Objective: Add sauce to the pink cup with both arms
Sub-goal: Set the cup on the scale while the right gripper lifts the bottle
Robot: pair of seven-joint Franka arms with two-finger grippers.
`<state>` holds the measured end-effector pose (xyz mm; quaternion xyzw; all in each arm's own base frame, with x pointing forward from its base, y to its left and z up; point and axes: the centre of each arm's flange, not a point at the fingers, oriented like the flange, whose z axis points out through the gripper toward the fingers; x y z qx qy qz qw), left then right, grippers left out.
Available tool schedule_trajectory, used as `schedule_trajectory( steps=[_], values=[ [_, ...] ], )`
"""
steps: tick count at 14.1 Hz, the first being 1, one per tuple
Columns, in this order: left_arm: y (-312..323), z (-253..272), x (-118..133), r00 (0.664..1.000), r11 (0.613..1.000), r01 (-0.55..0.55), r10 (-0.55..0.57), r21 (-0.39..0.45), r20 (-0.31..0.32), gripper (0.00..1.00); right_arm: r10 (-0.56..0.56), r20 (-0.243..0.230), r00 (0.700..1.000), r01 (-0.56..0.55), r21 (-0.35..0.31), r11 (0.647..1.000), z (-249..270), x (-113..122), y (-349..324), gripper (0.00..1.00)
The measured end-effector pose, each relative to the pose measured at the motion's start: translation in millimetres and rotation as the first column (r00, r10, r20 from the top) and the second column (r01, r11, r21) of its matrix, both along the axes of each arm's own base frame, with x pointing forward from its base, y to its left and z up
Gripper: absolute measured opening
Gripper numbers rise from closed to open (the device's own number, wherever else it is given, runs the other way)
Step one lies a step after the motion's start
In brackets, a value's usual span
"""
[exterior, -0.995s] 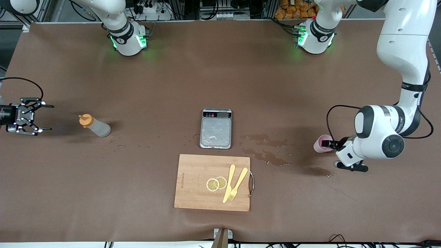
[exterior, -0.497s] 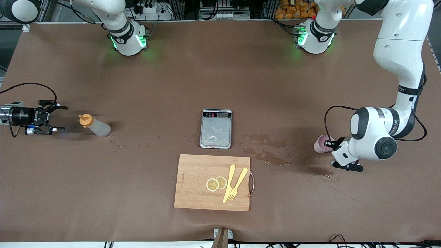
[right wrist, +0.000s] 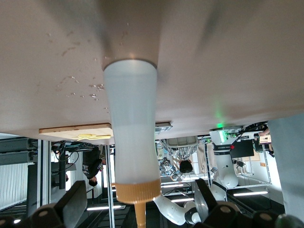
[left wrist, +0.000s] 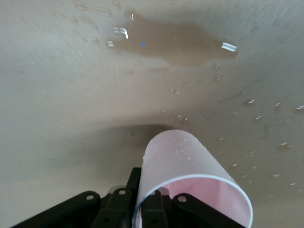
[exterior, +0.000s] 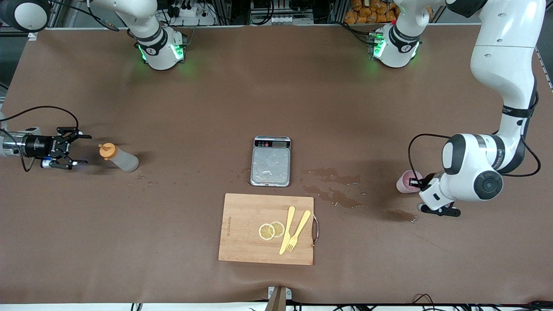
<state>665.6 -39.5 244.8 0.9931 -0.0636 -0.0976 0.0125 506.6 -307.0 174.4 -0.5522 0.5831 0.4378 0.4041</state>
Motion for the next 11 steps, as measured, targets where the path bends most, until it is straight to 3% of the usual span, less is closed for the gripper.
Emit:
schedule_trajectory(
  steps=[5, 8, 11],
  values=[
    [-94, 90, -13, 0.999, 0.996, 0.036, -0.036, -0.077, 0.01, 0.05, -0.006, 0.019, 1.0, 0.005, 0.041, 0.999, -31, -4, 8, 1.0],
    [-174, 102, -32, 1.0, 0.996, -0.018, 0.018, -0.086, 0.001, 0.05, -0.006, 0.015, 1.0, 0.005, 0.049, 0.999, -41, -4, 12, 1.0],
    [-274, 98, -70, 0.992, 0.991, -0.126, 0.125, -0.047, -0.027, 0.05, -0.003, 0.017, 1.0, 0.002, 0.055, 0.998, -49, -2, 19, 1.0]
  ],
)
